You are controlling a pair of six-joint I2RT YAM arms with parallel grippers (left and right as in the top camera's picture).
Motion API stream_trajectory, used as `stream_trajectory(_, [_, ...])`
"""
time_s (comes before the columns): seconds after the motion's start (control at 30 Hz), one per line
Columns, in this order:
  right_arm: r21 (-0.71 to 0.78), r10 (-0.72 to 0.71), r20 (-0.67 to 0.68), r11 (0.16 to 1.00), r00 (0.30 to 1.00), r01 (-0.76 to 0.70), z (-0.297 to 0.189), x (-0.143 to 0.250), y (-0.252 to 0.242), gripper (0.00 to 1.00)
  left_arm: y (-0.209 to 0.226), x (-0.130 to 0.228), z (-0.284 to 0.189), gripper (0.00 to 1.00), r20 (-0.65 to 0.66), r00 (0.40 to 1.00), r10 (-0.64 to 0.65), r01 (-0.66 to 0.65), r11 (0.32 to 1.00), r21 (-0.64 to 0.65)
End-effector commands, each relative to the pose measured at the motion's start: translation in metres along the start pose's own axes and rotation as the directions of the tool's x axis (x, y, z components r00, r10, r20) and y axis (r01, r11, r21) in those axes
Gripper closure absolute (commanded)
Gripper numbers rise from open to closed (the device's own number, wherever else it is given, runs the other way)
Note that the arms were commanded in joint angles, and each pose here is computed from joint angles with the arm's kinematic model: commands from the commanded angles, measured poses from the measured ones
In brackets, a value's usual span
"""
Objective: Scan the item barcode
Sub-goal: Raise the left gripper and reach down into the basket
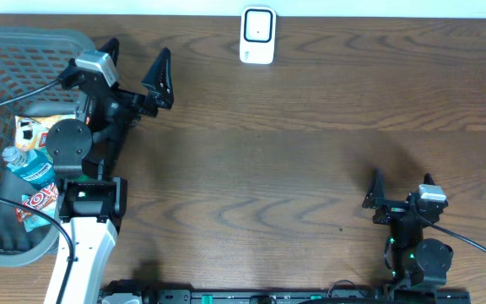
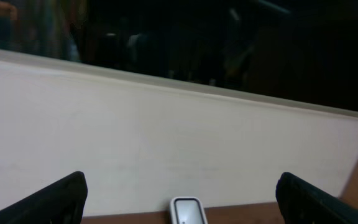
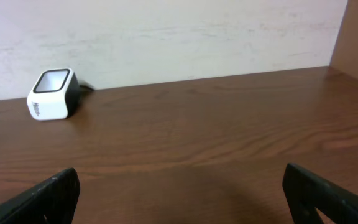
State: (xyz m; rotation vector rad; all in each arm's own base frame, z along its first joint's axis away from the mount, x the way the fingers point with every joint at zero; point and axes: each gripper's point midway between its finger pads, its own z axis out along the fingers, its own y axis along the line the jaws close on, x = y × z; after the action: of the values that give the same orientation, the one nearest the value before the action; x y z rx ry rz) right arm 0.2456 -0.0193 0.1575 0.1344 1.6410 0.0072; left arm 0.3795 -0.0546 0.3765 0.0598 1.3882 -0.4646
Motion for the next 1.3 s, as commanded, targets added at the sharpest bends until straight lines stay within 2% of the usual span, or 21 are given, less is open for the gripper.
stream_trajectory(0.0, [-0.001,-0.013,0.001,1.0,1.0,0.013,0.0,0.001,0.0,0.01,0.01,-0.019,0.002,0.03,0.018,1.0,0.018,-0.017,0.997,-0.072])
stream_trajectory(0.23, [0.0,-0.013,0.001,1.0,1.0,0.013,0.0,0.001,0.0,0.01,0.012,-0.035,0.005,0.03,-0.054,0.999,-0.009,0.002,0.992,-0.123])
stream_trajectory(0.6, [-0.001,-0.013,0.001,1.0,1.0,0.013,0.0,0.001,0.0,0.01,0.041,-0.088,-0.003,0.03,0.058,0.998,0.012,0.009,0.937,-0.349])
stream_trajectory(0.7, [0.0,-0.013,0.001,1.0,1.0,0.013,0.0,0.001,0.0,0.01,0.038,-0.101,-0.004,0.03,0.086,0.996,0.019,0.013,0.937,-0.35])
stream_trajectory(0.8, [-0.001,-0.013,0.001,1.0,1.0,0.013,0.0,0.001,0.0,0.01,0.038,-0.102,-0.005,0.03,0.079,0.996,-0.035,0.061,0.933,-0.354])
stream_trajectory(0.9, [-0.001,-0.013,0.001,1.0,1.0,0.013,0.0,0.001,0.0,0.01,0.053,-0.097,-0.013,0.03,0.072,0.993,-0.088,0.111,0.889,-0.444])
stream_trajectory(1.0, [-0.001,-0.013,0.001,1.0,1.0,0.013,0.0,0.001,0.0,0.01,0.068,-0.115,-0.025,0.03,0.189,0.974,-0.124,0.207,0.825,-0.526])
stream_trajectory(1.1, [-0.001,-0.013,0.001,1.0,1.0,0.013,0.0,0.001,0.0,0.01,0.056,-0.144,-0.023,0.03,0.281,0.954,-0.101,0.227,0.857,-0.462])
stream_trajectory(1.17, [-0.001,-0.013,0.001,1.0,1.0,0.013,0.0,0.001,0.0,0.01,0.043,-0.138,-0.017,0.03,0.235,0.964,-0.124,0.211,0.893,-0.397])
stream_trajectory(1.27, [-0.001,-0.013,0.001,1.0,1.0,0.013,0.0,0.001,0.0,0.01,0.038,-0.119,-0.013,0.03,0.15,0.977,-0.153,0.199,0.904,-0.378])
